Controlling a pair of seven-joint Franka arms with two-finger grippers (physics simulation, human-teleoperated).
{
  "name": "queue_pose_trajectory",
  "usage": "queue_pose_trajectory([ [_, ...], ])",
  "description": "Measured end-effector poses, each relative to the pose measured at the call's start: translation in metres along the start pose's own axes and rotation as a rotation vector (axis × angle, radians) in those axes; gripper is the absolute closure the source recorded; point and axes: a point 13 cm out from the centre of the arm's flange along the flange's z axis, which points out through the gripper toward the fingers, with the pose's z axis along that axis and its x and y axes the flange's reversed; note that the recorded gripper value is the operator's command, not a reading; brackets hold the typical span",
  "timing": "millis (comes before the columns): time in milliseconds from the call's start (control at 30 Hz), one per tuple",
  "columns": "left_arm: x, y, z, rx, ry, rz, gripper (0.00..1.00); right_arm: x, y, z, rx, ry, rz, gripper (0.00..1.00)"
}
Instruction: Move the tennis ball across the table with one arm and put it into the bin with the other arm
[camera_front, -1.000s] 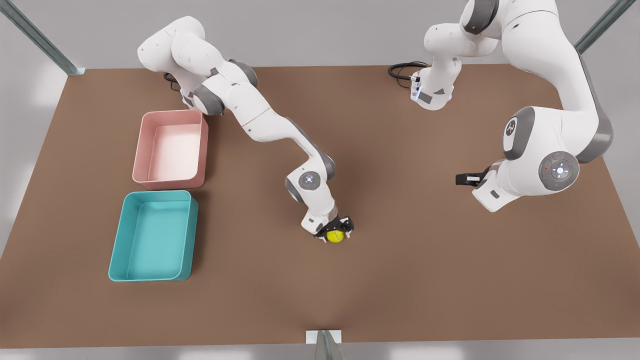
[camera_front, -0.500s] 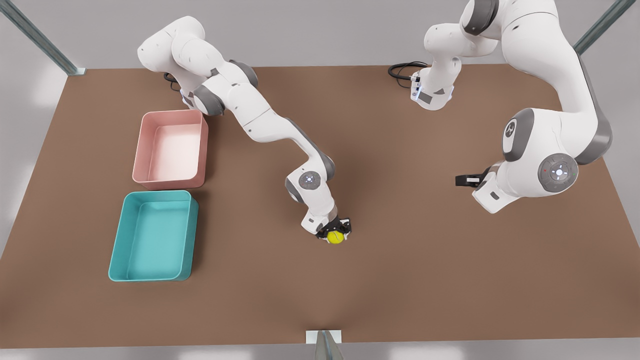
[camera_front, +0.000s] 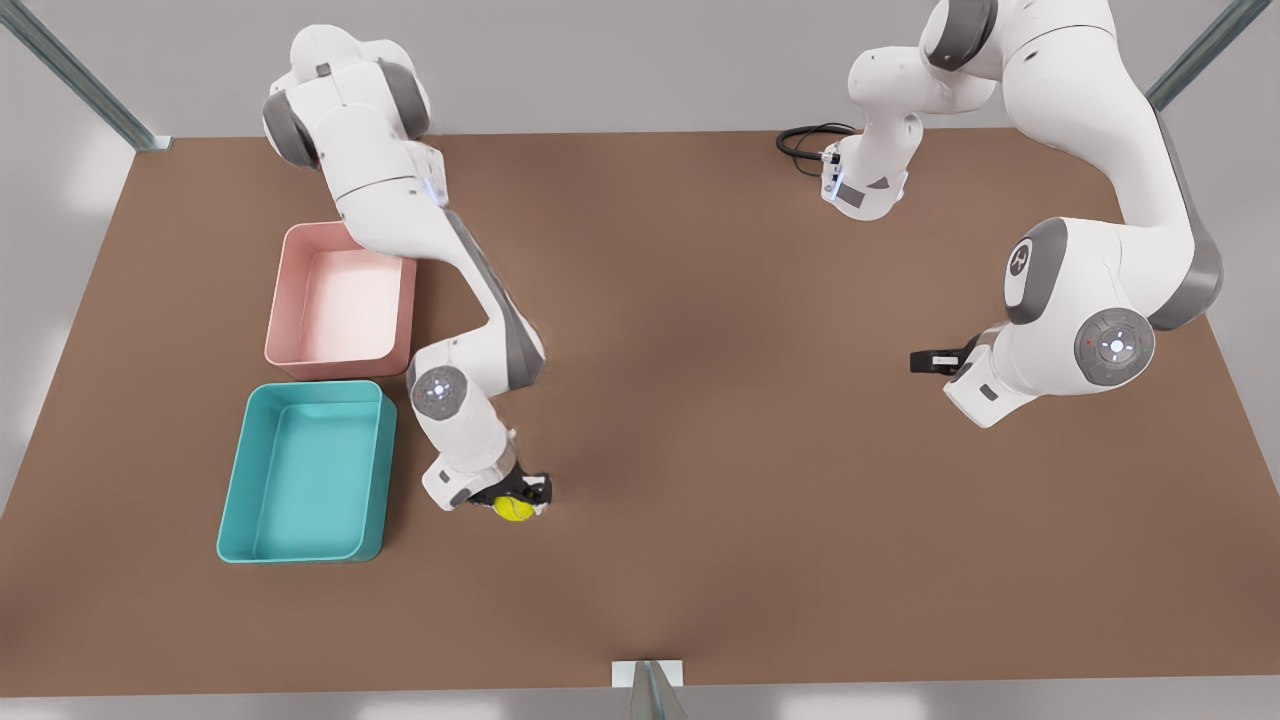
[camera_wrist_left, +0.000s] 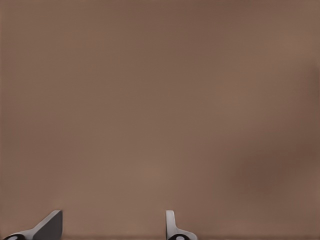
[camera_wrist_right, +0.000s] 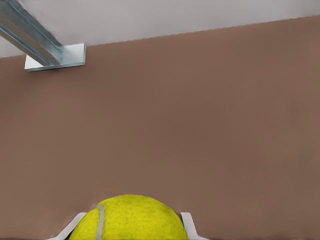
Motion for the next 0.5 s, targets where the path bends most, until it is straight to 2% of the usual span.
queue_pose_trajectory([
  [200, -0.001, 0.0, 0.002, 0.0, 0.004, -0.001, 0.0, -0.03, -0.214, -0.019, 0.127, 0.095, -0.013, 0.35],
  [333, -0.002, 0.0, 0.004, 0.0, 0.007, -0.002, 0.0, -0.027, -0.277, -0.022, 0.146, 0.149, -0.102, 0.33],
  [400, -0.002, 0.0, 0.004, 0.0, 0.007, -0.002, 0.0, -0.022, -0.295, -0.019, 0.148, 0.177, -0.153, 0.0],
  [500, -0.002, 0.0, 0.004, 0.0, 0.007, -0.002, 0.0, -0.015, -0.304, -0.015, 0.141, 0.211, -0.236, 0.0],
])
